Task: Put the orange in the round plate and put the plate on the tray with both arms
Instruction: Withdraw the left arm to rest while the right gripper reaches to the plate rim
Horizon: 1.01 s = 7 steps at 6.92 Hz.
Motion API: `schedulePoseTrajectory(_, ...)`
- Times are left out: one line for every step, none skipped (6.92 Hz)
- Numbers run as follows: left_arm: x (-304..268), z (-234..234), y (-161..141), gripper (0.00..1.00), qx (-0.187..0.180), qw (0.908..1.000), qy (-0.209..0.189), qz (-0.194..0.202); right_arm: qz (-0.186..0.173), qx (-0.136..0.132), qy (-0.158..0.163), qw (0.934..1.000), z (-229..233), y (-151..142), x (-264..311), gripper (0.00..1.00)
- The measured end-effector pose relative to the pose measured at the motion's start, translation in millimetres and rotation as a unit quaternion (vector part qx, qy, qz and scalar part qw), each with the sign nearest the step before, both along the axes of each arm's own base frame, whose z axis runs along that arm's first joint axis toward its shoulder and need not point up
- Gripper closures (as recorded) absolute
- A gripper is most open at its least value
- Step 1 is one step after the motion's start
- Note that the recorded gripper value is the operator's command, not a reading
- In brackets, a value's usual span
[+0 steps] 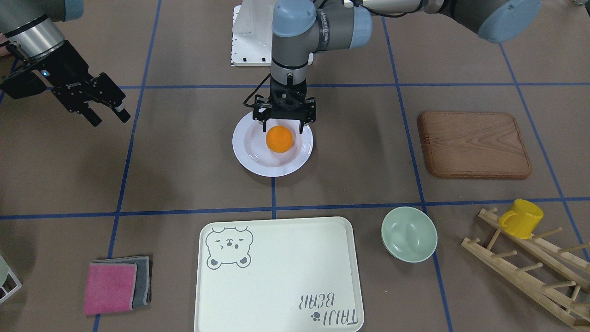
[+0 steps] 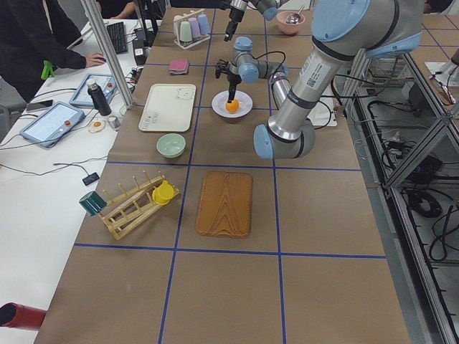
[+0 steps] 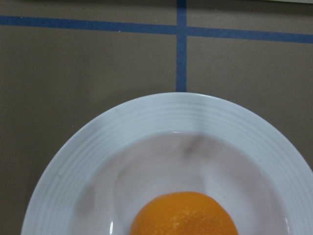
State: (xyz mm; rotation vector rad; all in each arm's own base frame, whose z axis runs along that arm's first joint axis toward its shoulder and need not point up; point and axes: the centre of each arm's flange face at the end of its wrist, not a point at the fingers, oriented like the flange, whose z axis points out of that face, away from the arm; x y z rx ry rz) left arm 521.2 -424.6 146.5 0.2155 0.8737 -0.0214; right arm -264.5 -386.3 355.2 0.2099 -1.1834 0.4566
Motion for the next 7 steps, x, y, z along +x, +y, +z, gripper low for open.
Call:
schedulePoseTrajectory(-73.1, 12.8, -23.8, 0.02, 0.009, 0.9996, -0.007, 0.025, 0.025, -0.023, -0.027, 0.9991, -15.8, 13.1, -19.0, 0.0)
schedulePoseTrajectory(-140.7, 45.3, -49.3, 0.02, 0.024, 0.9985, -0.023, 0.044, 0.043, -0.036, -0.055, 0.9969, -34.6, 26.4, -42.6, 0.0)
schedulePoseTrajectory(-204.8, 94.3, -75.6, 0.02, 0.042, 0.9961, -0.054, 0.056, 0.059, -0.046, -0.081, 0.9939, -52.2, 42.9, -69.0, 0.0)
schedulePoseTrajectory(-266.8, 143.3, -97.1, 0.02, 0.066, 0.9911, -0.091, 0.072, 0.079, -0.055, -0.1, 0.9903, -61.3, 64.4, -95.4, 0.0)
schedulePoseTrajectory(-332.4, 193.4, -113.9, 0.02, 0.084, 0.9841, -0.119, 0.102, 0.104, -0.066, -0.116, 0.9856, -66.1, 91.0, -120.7, 0.0)
schedulePoseTrajectory(-397.7, 248.1, -125.0, 0.02, 0.086, 0.9797, -0.12, 0.135, 0.127, -0.077, -0.132, 0.98, -68.0, 117.8, -141.1, 0.0)
schedulePoseTrajectory(-458.9, 305.0, -129.8, 0.02, 0.083, 0.9773, -0.111, 0.16, 0.143, -0.087, -0.143, 0.9755, -66.8, 139.8, -156.0, 0.0)
